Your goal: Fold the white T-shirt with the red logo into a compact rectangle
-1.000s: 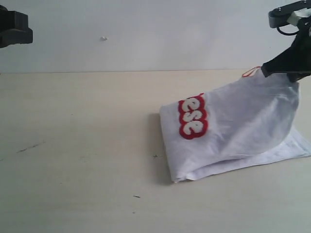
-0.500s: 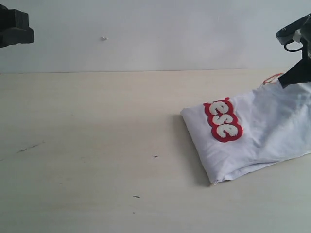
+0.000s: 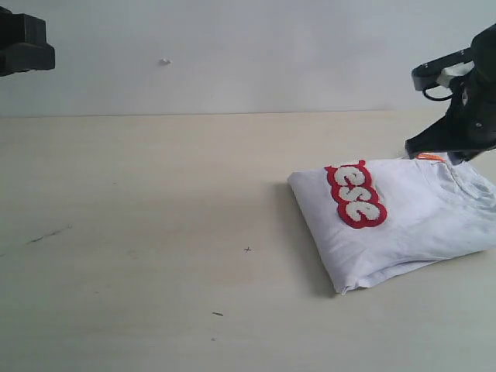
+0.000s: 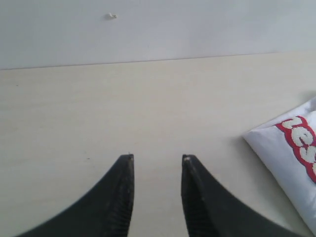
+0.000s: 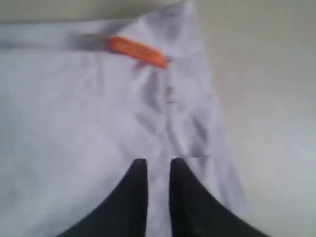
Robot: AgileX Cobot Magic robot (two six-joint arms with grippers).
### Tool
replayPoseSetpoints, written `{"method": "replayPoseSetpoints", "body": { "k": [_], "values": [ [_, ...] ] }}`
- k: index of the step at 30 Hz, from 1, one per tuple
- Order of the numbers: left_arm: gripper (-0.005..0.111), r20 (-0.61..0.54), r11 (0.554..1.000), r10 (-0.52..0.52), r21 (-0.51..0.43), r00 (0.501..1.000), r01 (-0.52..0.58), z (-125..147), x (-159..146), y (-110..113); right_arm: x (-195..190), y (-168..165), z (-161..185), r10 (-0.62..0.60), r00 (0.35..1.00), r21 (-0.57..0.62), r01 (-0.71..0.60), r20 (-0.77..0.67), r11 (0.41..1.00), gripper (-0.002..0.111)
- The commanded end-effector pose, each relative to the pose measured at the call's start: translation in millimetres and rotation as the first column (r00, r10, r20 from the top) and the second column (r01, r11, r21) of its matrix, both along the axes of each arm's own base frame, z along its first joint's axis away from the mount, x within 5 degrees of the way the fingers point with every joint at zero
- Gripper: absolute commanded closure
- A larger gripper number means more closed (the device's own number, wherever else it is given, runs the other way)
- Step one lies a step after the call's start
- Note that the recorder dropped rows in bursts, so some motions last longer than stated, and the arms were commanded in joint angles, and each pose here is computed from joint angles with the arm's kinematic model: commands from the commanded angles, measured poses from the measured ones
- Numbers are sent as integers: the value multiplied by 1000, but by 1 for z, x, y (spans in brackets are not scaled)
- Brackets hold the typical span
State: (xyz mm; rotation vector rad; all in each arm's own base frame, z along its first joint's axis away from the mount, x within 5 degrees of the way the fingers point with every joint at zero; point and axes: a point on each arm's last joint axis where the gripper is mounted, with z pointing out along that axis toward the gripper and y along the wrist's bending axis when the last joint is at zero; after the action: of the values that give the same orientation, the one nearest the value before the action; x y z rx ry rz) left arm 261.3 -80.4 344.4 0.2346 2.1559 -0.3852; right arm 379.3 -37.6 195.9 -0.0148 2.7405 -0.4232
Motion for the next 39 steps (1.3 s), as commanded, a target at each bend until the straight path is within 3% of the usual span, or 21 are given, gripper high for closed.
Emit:
{"method": "replayPoseSetpoints", "body": {
  "k": [1,4,15,28,34,39],
  "values": [
    [73,-19,1000,-9,1,1000,9,-2,-1,0,-2,22,-20,176,977,220,-148,-117,964,108],
    [73,-24,1000,-24,-1,999,24,-2,-2,-1,-5,34,-35,261,947,308,-195,-188,931,108],
    [73,-24,999,-50,-5,998,50,0,-6,-3,-8,103,-91,402,860,336,-295,-314,894,108],
    [73,-7,997,-61,-37,998,61,6,-11,-6,-30,211,-94,494,849,492,-354,-188,796,108],
    [73,-2,995,-97,-23,995,97,6,-13,-12,-36,247,-92,537,840,480,-440,-78,759,108],
    [73,-2,995,-97,-23,995,97,5,-13,-12,-28,258,-86,541,835,501,-428,-98,752,108]
  ]
}}
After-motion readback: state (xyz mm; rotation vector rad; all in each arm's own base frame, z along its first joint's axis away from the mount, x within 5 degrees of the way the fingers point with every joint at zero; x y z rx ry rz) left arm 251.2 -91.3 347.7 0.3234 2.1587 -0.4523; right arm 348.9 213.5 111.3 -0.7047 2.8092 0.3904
